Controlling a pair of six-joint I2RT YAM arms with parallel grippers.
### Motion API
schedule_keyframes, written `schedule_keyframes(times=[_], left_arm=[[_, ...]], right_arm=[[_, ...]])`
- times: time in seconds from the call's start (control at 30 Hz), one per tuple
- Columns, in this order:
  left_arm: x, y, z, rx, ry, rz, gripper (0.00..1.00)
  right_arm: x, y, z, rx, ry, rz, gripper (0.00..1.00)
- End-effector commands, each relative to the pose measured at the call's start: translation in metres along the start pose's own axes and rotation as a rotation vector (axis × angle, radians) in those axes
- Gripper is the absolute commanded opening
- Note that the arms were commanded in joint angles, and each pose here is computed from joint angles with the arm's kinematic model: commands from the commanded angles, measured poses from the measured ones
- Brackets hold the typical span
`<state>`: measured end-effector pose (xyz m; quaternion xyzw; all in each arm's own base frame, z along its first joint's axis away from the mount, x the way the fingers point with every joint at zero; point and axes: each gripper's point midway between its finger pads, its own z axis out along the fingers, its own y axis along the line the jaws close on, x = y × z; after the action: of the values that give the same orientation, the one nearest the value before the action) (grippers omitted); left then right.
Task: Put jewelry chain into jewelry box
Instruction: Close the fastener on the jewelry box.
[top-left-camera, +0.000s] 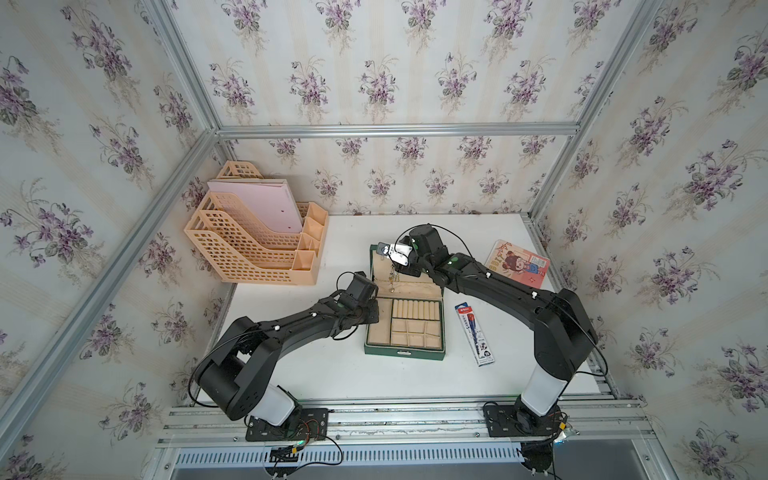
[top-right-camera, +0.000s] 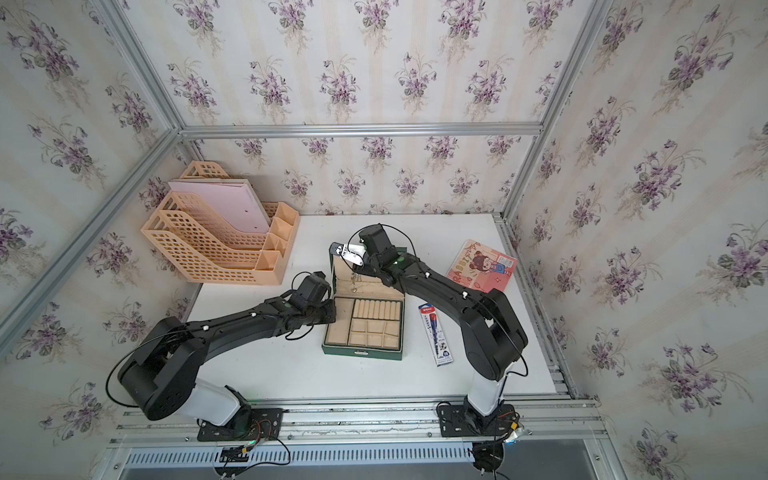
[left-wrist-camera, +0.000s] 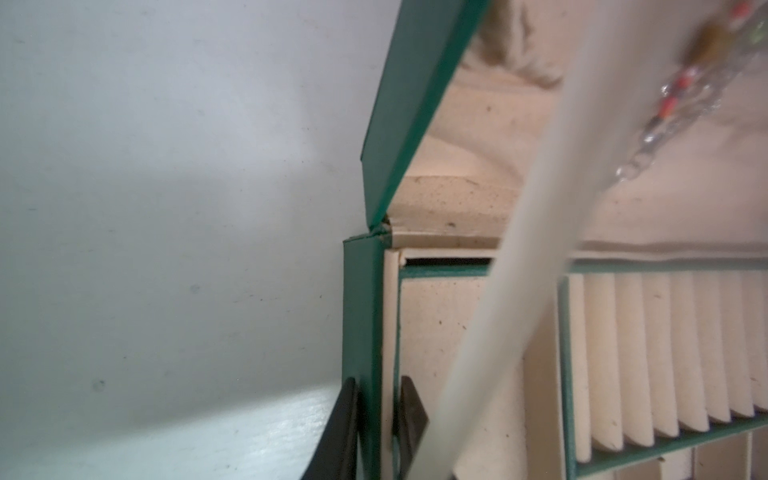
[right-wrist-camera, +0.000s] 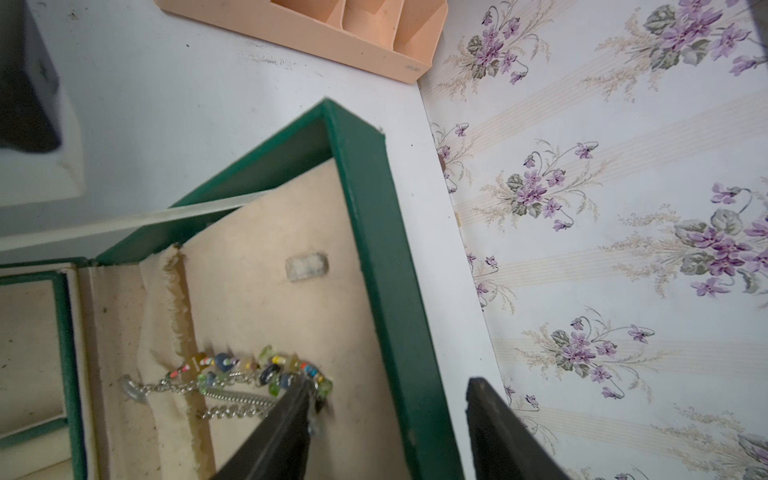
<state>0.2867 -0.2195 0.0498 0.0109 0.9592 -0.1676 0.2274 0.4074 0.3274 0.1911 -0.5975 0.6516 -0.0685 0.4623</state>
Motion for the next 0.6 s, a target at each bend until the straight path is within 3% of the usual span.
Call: schedule_keyframes(times=[0.0, 0.57], left_arm=[[0.0128, 0.0053, 0.0005, -0.020, 0.054, -0.009, 0.00], [0.0115, 0.0056, -0.0011, -0.026, 0.052, -0.001, 0.00]], right_arm=[[-0.0054, -0.0097, -0.0009, 0.035, -0.018, 0.015, 0.60], [-0.0045, -0.0080, -0.0035, 0.024, -0.023, 0.019, 0.49]])
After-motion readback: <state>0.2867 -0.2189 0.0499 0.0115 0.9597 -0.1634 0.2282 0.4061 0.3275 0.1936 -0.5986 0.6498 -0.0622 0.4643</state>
